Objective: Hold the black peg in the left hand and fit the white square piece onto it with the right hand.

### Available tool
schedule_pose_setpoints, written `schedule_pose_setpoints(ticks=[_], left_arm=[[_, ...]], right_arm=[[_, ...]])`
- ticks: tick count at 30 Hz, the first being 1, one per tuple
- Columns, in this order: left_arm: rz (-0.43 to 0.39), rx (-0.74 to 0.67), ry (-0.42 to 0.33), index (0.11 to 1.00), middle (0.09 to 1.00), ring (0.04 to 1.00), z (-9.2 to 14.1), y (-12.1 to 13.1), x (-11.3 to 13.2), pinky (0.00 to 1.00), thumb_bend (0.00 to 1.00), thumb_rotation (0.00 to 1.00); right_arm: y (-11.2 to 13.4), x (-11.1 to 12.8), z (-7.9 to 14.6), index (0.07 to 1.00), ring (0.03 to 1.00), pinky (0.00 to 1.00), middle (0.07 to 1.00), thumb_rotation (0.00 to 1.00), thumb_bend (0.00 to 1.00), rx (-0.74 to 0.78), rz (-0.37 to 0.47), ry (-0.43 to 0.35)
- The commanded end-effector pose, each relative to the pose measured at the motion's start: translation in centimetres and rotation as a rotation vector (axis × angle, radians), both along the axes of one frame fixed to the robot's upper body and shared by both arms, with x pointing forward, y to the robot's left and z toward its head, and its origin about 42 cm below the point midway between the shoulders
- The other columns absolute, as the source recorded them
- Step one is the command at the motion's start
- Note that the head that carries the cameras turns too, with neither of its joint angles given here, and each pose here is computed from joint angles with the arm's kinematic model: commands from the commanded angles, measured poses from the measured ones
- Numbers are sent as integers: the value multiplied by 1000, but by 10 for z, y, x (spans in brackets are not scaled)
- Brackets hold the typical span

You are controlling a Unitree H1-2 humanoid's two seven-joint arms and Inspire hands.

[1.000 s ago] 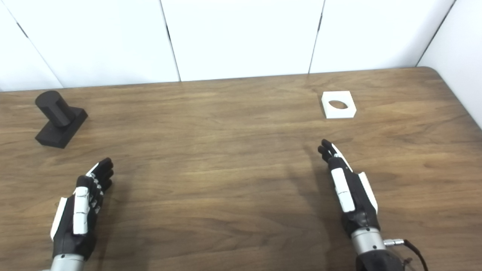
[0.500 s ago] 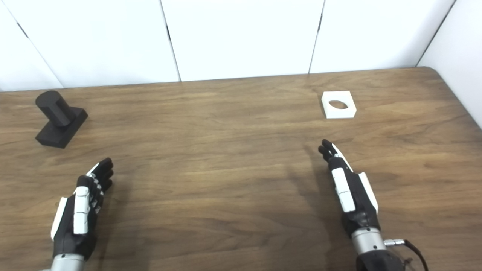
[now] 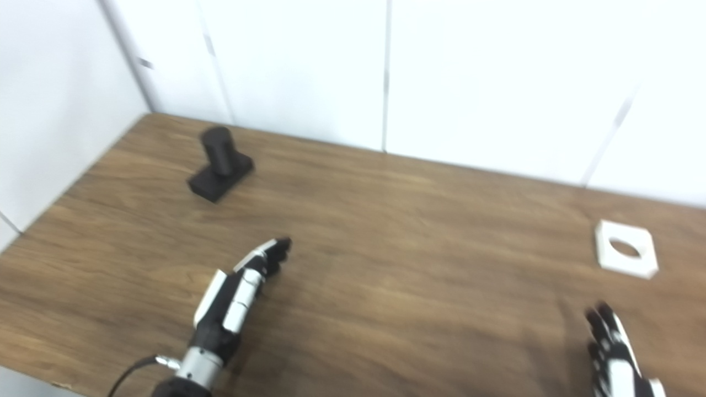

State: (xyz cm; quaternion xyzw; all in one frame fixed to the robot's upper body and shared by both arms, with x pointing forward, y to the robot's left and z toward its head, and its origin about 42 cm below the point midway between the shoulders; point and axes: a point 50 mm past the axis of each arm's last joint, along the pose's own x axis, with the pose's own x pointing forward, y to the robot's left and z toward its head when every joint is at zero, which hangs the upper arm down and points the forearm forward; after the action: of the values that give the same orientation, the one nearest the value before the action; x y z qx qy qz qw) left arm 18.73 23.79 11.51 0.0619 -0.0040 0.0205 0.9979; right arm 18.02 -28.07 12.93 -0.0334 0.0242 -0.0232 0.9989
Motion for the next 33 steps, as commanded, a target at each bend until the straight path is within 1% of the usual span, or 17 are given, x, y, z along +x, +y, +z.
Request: schedule_pose_setpoints(ticks=[1,2,5,7,13,17,20,23,24,26,27,29,30,31,33], left_arm=[[14,-49,-9,856,901,919,-2,-22,-3,902,569,999],[11,-46,-11,859,903,922,-3,-22,-3,897,562,1000],[10,-37,-11,864,907,922,-3,-24,-4,885,560,1000],[12,-33,-11,868,909,921,-3,-25,-4,889,566,1000],[15,-26,-13,868,908,916,-5,-25,-9,888,558,1000],[21,-7,-11,868,910,920,-6,-24,-14,904,543,997],[46,-1,5,855,906,921,-5,-25,-19,911,574,944],[47,-1,-10,866,916,937,1,-23,-19,928,534,884],[47,4,-23,874,919,941,5,-22,-19,923,495,834],[57,35,-60,877,923,948,18,-18,-16,927,471,739],[68,57,-74,876,919,937,25,-16,-15,905,474,648],[106,142,-121,877,918,919,41,-10,-11,866,512,544],[130,187,-148,877,915,914,50,-6,-8,867,539,475],[152,217,-172,874,904,892,58,-2,-5,829,569,420],[182,259,-206,879,911,902,71,7,2,857,613,375]], right_arm=[[-4,3,2,968,997,1000,954,1000,580,-3,10,-9],[-4,3,2,966,999,1000,954,1000,600,-6,6,-7],[-5,4,0,923,978,1000,914,1000,630,-22,-11,0],[-5,5,-1,906,963,1000,898,1000,622,-19,-15,1],[-3,2,-1,894,940,1000,885,1000,629,-23,-19,8],[-3,-4,-2,885,946,1000,881,1000,653,-22,-29,24],[-6,-8,-3,878,942,1000,877,1000,661,-38,-35,14],[-8,-12,-2,870,929,1000,871,1000,686,-63,-37,0],[-9,-13,-2,871,928,1000,871,1000,704,-69,-34,-2],[-11,-15,-2,875,932,1000,874,1000,730,-85,-30,-4],[-12,-16,-2,876,931,1000,875,1000,752,-91,-28,-5],[-13,-17,-2,876,931,1000,874,1000,770,-96,-26,-6],[-13,-17,-2,878,936,1000,876,1000,783,-95,-25,-8],[-13,-17,-3,877,936,1000,875,1000,782,-94,-24,-10],[-14,-18,-3,876,932,1000,872,1000,762,-94,-26,-13]])
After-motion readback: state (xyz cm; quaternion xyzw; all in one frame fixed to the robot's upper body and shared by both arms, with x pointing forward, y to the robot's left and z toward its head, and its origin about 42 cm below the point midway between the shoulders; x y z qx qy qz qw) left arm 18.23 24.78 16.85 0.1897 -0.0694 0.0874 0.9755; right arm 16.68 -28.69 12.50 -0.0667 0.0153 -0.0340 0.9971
